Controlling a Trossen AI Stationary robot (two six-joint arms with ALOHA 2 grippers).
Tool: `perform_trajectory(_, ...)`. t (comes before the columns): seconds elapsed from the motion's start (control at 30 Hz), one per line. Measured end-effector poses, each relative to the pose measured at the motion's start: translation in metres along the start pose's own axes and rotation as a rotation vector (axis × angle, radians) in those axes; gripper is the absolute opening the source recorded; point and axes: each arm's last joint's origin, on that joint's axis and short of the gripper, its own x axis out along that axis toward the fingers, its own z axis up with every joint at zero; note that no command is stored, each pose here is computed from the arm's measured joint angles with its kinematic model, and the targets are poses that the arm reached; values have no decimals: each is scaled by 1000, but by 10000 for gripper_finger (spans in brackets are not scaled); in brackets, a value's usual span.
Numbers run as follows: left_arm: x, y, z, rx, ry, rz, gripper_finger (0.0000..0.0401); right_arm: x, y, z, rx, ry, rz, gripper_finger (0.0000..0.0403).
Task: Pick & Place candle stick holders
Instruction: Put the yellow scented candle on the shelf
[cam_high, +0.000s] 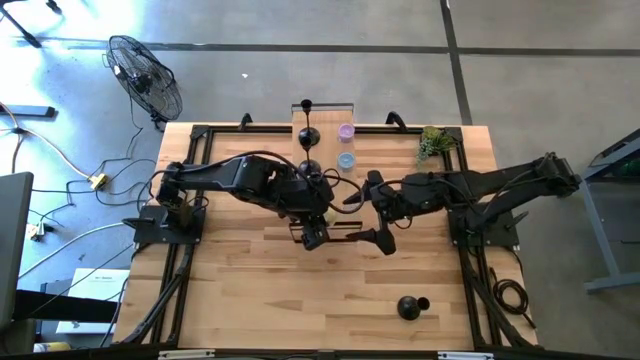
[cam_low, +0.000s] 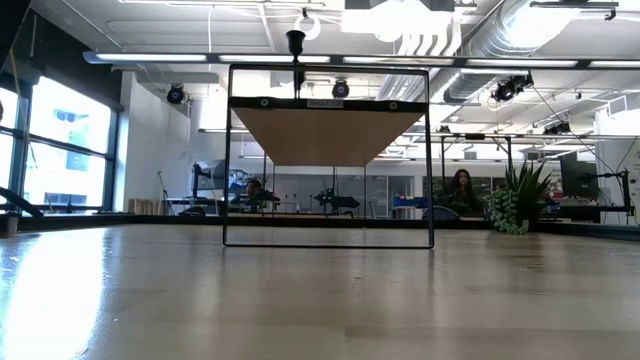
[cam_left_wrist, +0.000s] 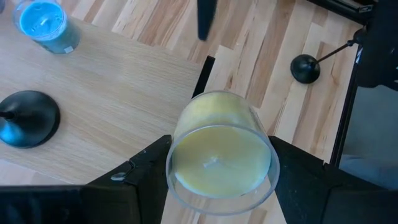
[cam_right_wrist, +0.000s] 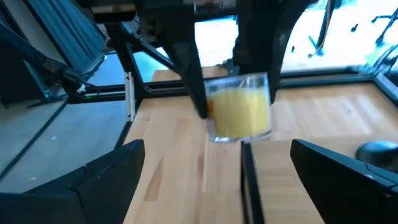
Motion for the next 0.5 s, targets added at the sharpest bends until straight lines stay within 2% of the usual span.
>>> perform_trajectory(0.13, 0, 0, 1, -1, -5, -3, 223, -5, -1, 3, -26, -31, -41, 397)
perform_trajectory(0.23, 0, -1, 1, 1, -10, -14, 223, -7, -2, 5, -1, -48, -81, 397)
perform_trajectory(0.5, 0, -2, 3, 21, -24, -28, 223, 1, -2, -1, -10, -5, -70, 397)
